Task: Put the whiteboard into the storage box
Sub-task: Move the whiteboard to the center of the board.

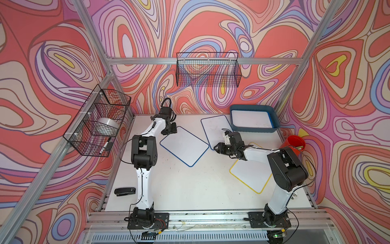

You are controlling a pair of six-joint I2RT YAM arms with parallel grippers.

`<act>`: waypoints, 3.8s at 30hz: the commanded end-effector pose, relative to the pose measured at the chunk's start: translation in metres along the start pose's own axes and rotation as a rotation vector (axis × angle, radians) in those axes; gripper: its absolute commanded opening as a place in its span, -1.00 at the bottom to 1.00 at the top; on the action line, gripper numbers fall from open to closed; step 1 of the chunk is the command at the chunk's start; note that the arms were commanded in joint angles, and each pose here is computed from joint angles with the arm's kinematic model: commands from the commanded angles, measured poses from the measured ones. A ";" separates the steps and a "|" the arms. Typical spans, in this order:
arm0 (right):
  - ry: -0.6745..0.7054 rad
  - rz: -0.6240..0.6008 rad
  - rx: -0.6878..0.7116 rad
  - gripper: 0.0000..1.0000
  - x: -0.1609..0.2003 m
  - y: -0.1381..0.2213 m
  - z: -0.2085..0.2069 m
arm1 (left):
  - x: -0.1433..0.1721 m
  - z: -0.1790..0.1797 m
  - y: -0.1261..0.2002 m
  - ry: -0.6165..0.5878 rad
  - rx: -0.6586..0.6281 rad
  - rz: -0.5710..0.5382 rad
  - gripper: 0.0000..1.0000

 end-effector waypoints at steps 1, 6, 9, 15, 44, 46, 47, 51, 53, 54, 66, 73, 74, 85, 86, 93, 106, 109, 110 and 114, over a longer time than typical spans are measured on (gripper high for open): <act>0.002 0.001 -0.010 0.01 -0.002 -0.005 0.003 | -0.029 0.009 0.002 -0.058 -0.090 -0.071 0.13; 0.008 -0.001 -0.004 0.02 -0.004 -0.004 0.003 | -0.063 -0.017 0.001 -0.004 0.005 -0.137 0.33; 0.008 -0.002 -0.004 0.02 -0.004 -0.004 0.003 | -0.071 -0.037 -0.006 0.007 0.073 -0.177 0.35; 0.008 -0.006 -0.003 0.01 -0.004 -0.003 0.003 | -0.078 -0.068 -0.028 -0.014 0.129 -0.218 0.35; -0.007 -0.006 -0.024 0.02 -0.004 -0.001 0.007 | -0.003 -0.047 -0.089 -0.078 -0.013 0.075 0.37; -0.011 -0.003 -0.031 0.02 -0.004 -0.002 0.008 | 0.004 -0.044 -0.090 -0.070 -0.025 0.108 0.37; -0.013 -0.001 -0.033 0.01 -0.003 -0.002 0.008 | 0.006 -0.043 -0.089 -0.076 -0.040 0.117 0.38; -0.016 0.002 -0.037 0.01 -0.003 -0.003 0.008 | 0.018 -0.035 -0.087 -0.069 -0.086 0.164 0.38; -0.016 0.000 -0.037 0.01 -0.003 -0.002 0.009 | 0.026 -0.030 -0.085 -0.064 -0.105 0.196 0.37; -0.015 -0.002 -0.037 0.02 -0.004 -0.001 0.009 | 0.030 -0.029 -0.085 -0.061 -0.111 0.212 0.37; -0.035 0.018 -0.050 0.02 0.001 -0.007 0.008 | 0.092 -0.030 -0.068 -0.124 -0.183 0.391 0.33; -0.093 0.037 -0.082 0.01 0.009 -0.013 0.009 | 0.118 -0.021 -0.038 -0.072 -0.182 0.414 0.31; -0.100 0.041 -0.086 0.01 0.010 -0.014 0.009 | 0.122 -0.020 -0.033 -0.064 -0.179 0.417 0.31; -0.091 0.019 -0.071 0.01 0.007 -0.008 0.008 | 0.174 -0.005 0.006 -0.045 -0.139 0.502 0.27; -0.091 0.018 -0.069 0.01 0.007 -0.008 0.008 | 0.180 -0.004 0.009 -0.045 -0.128 0.522 0.26; -0.068 0.004 -0.059 0.01 0.003 -0.002 0.009 | 0.195 0.016 0.046 0.009 -0.079 0.511 0.33; -0.131 0.211 -0.027 0.01 0.074 0.064 0.015 | 0.224 0.049 0.086 0.136 0.061 0.482 0.39; -0.129 0.299 0.002 0.02 0.088 0.071 0.012 | 0.242 0.062 0.083 0.125 -0.005 0.540 0.38; -0.137 0.332 0.003 0.02 0.093 0.072 0.013 | 0.247 0.064 0.082 0.126 -0.013 0.555 0.38; -0.167 0.405 -0.006 0.01 0.110 0.070 0.023 | 0.260 0.060 0.078 0.145 0.019 0.603 0.38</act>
Point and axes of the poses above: each gripper's point midway between its finger pads, its own y axis back along the fingers, its own z axis along the line the jaws close on, x = y × z, the point moved 1 cm from there along y, back along the fingers, and after that the axes turned 3 degrees about y, right-handed, at the moved point
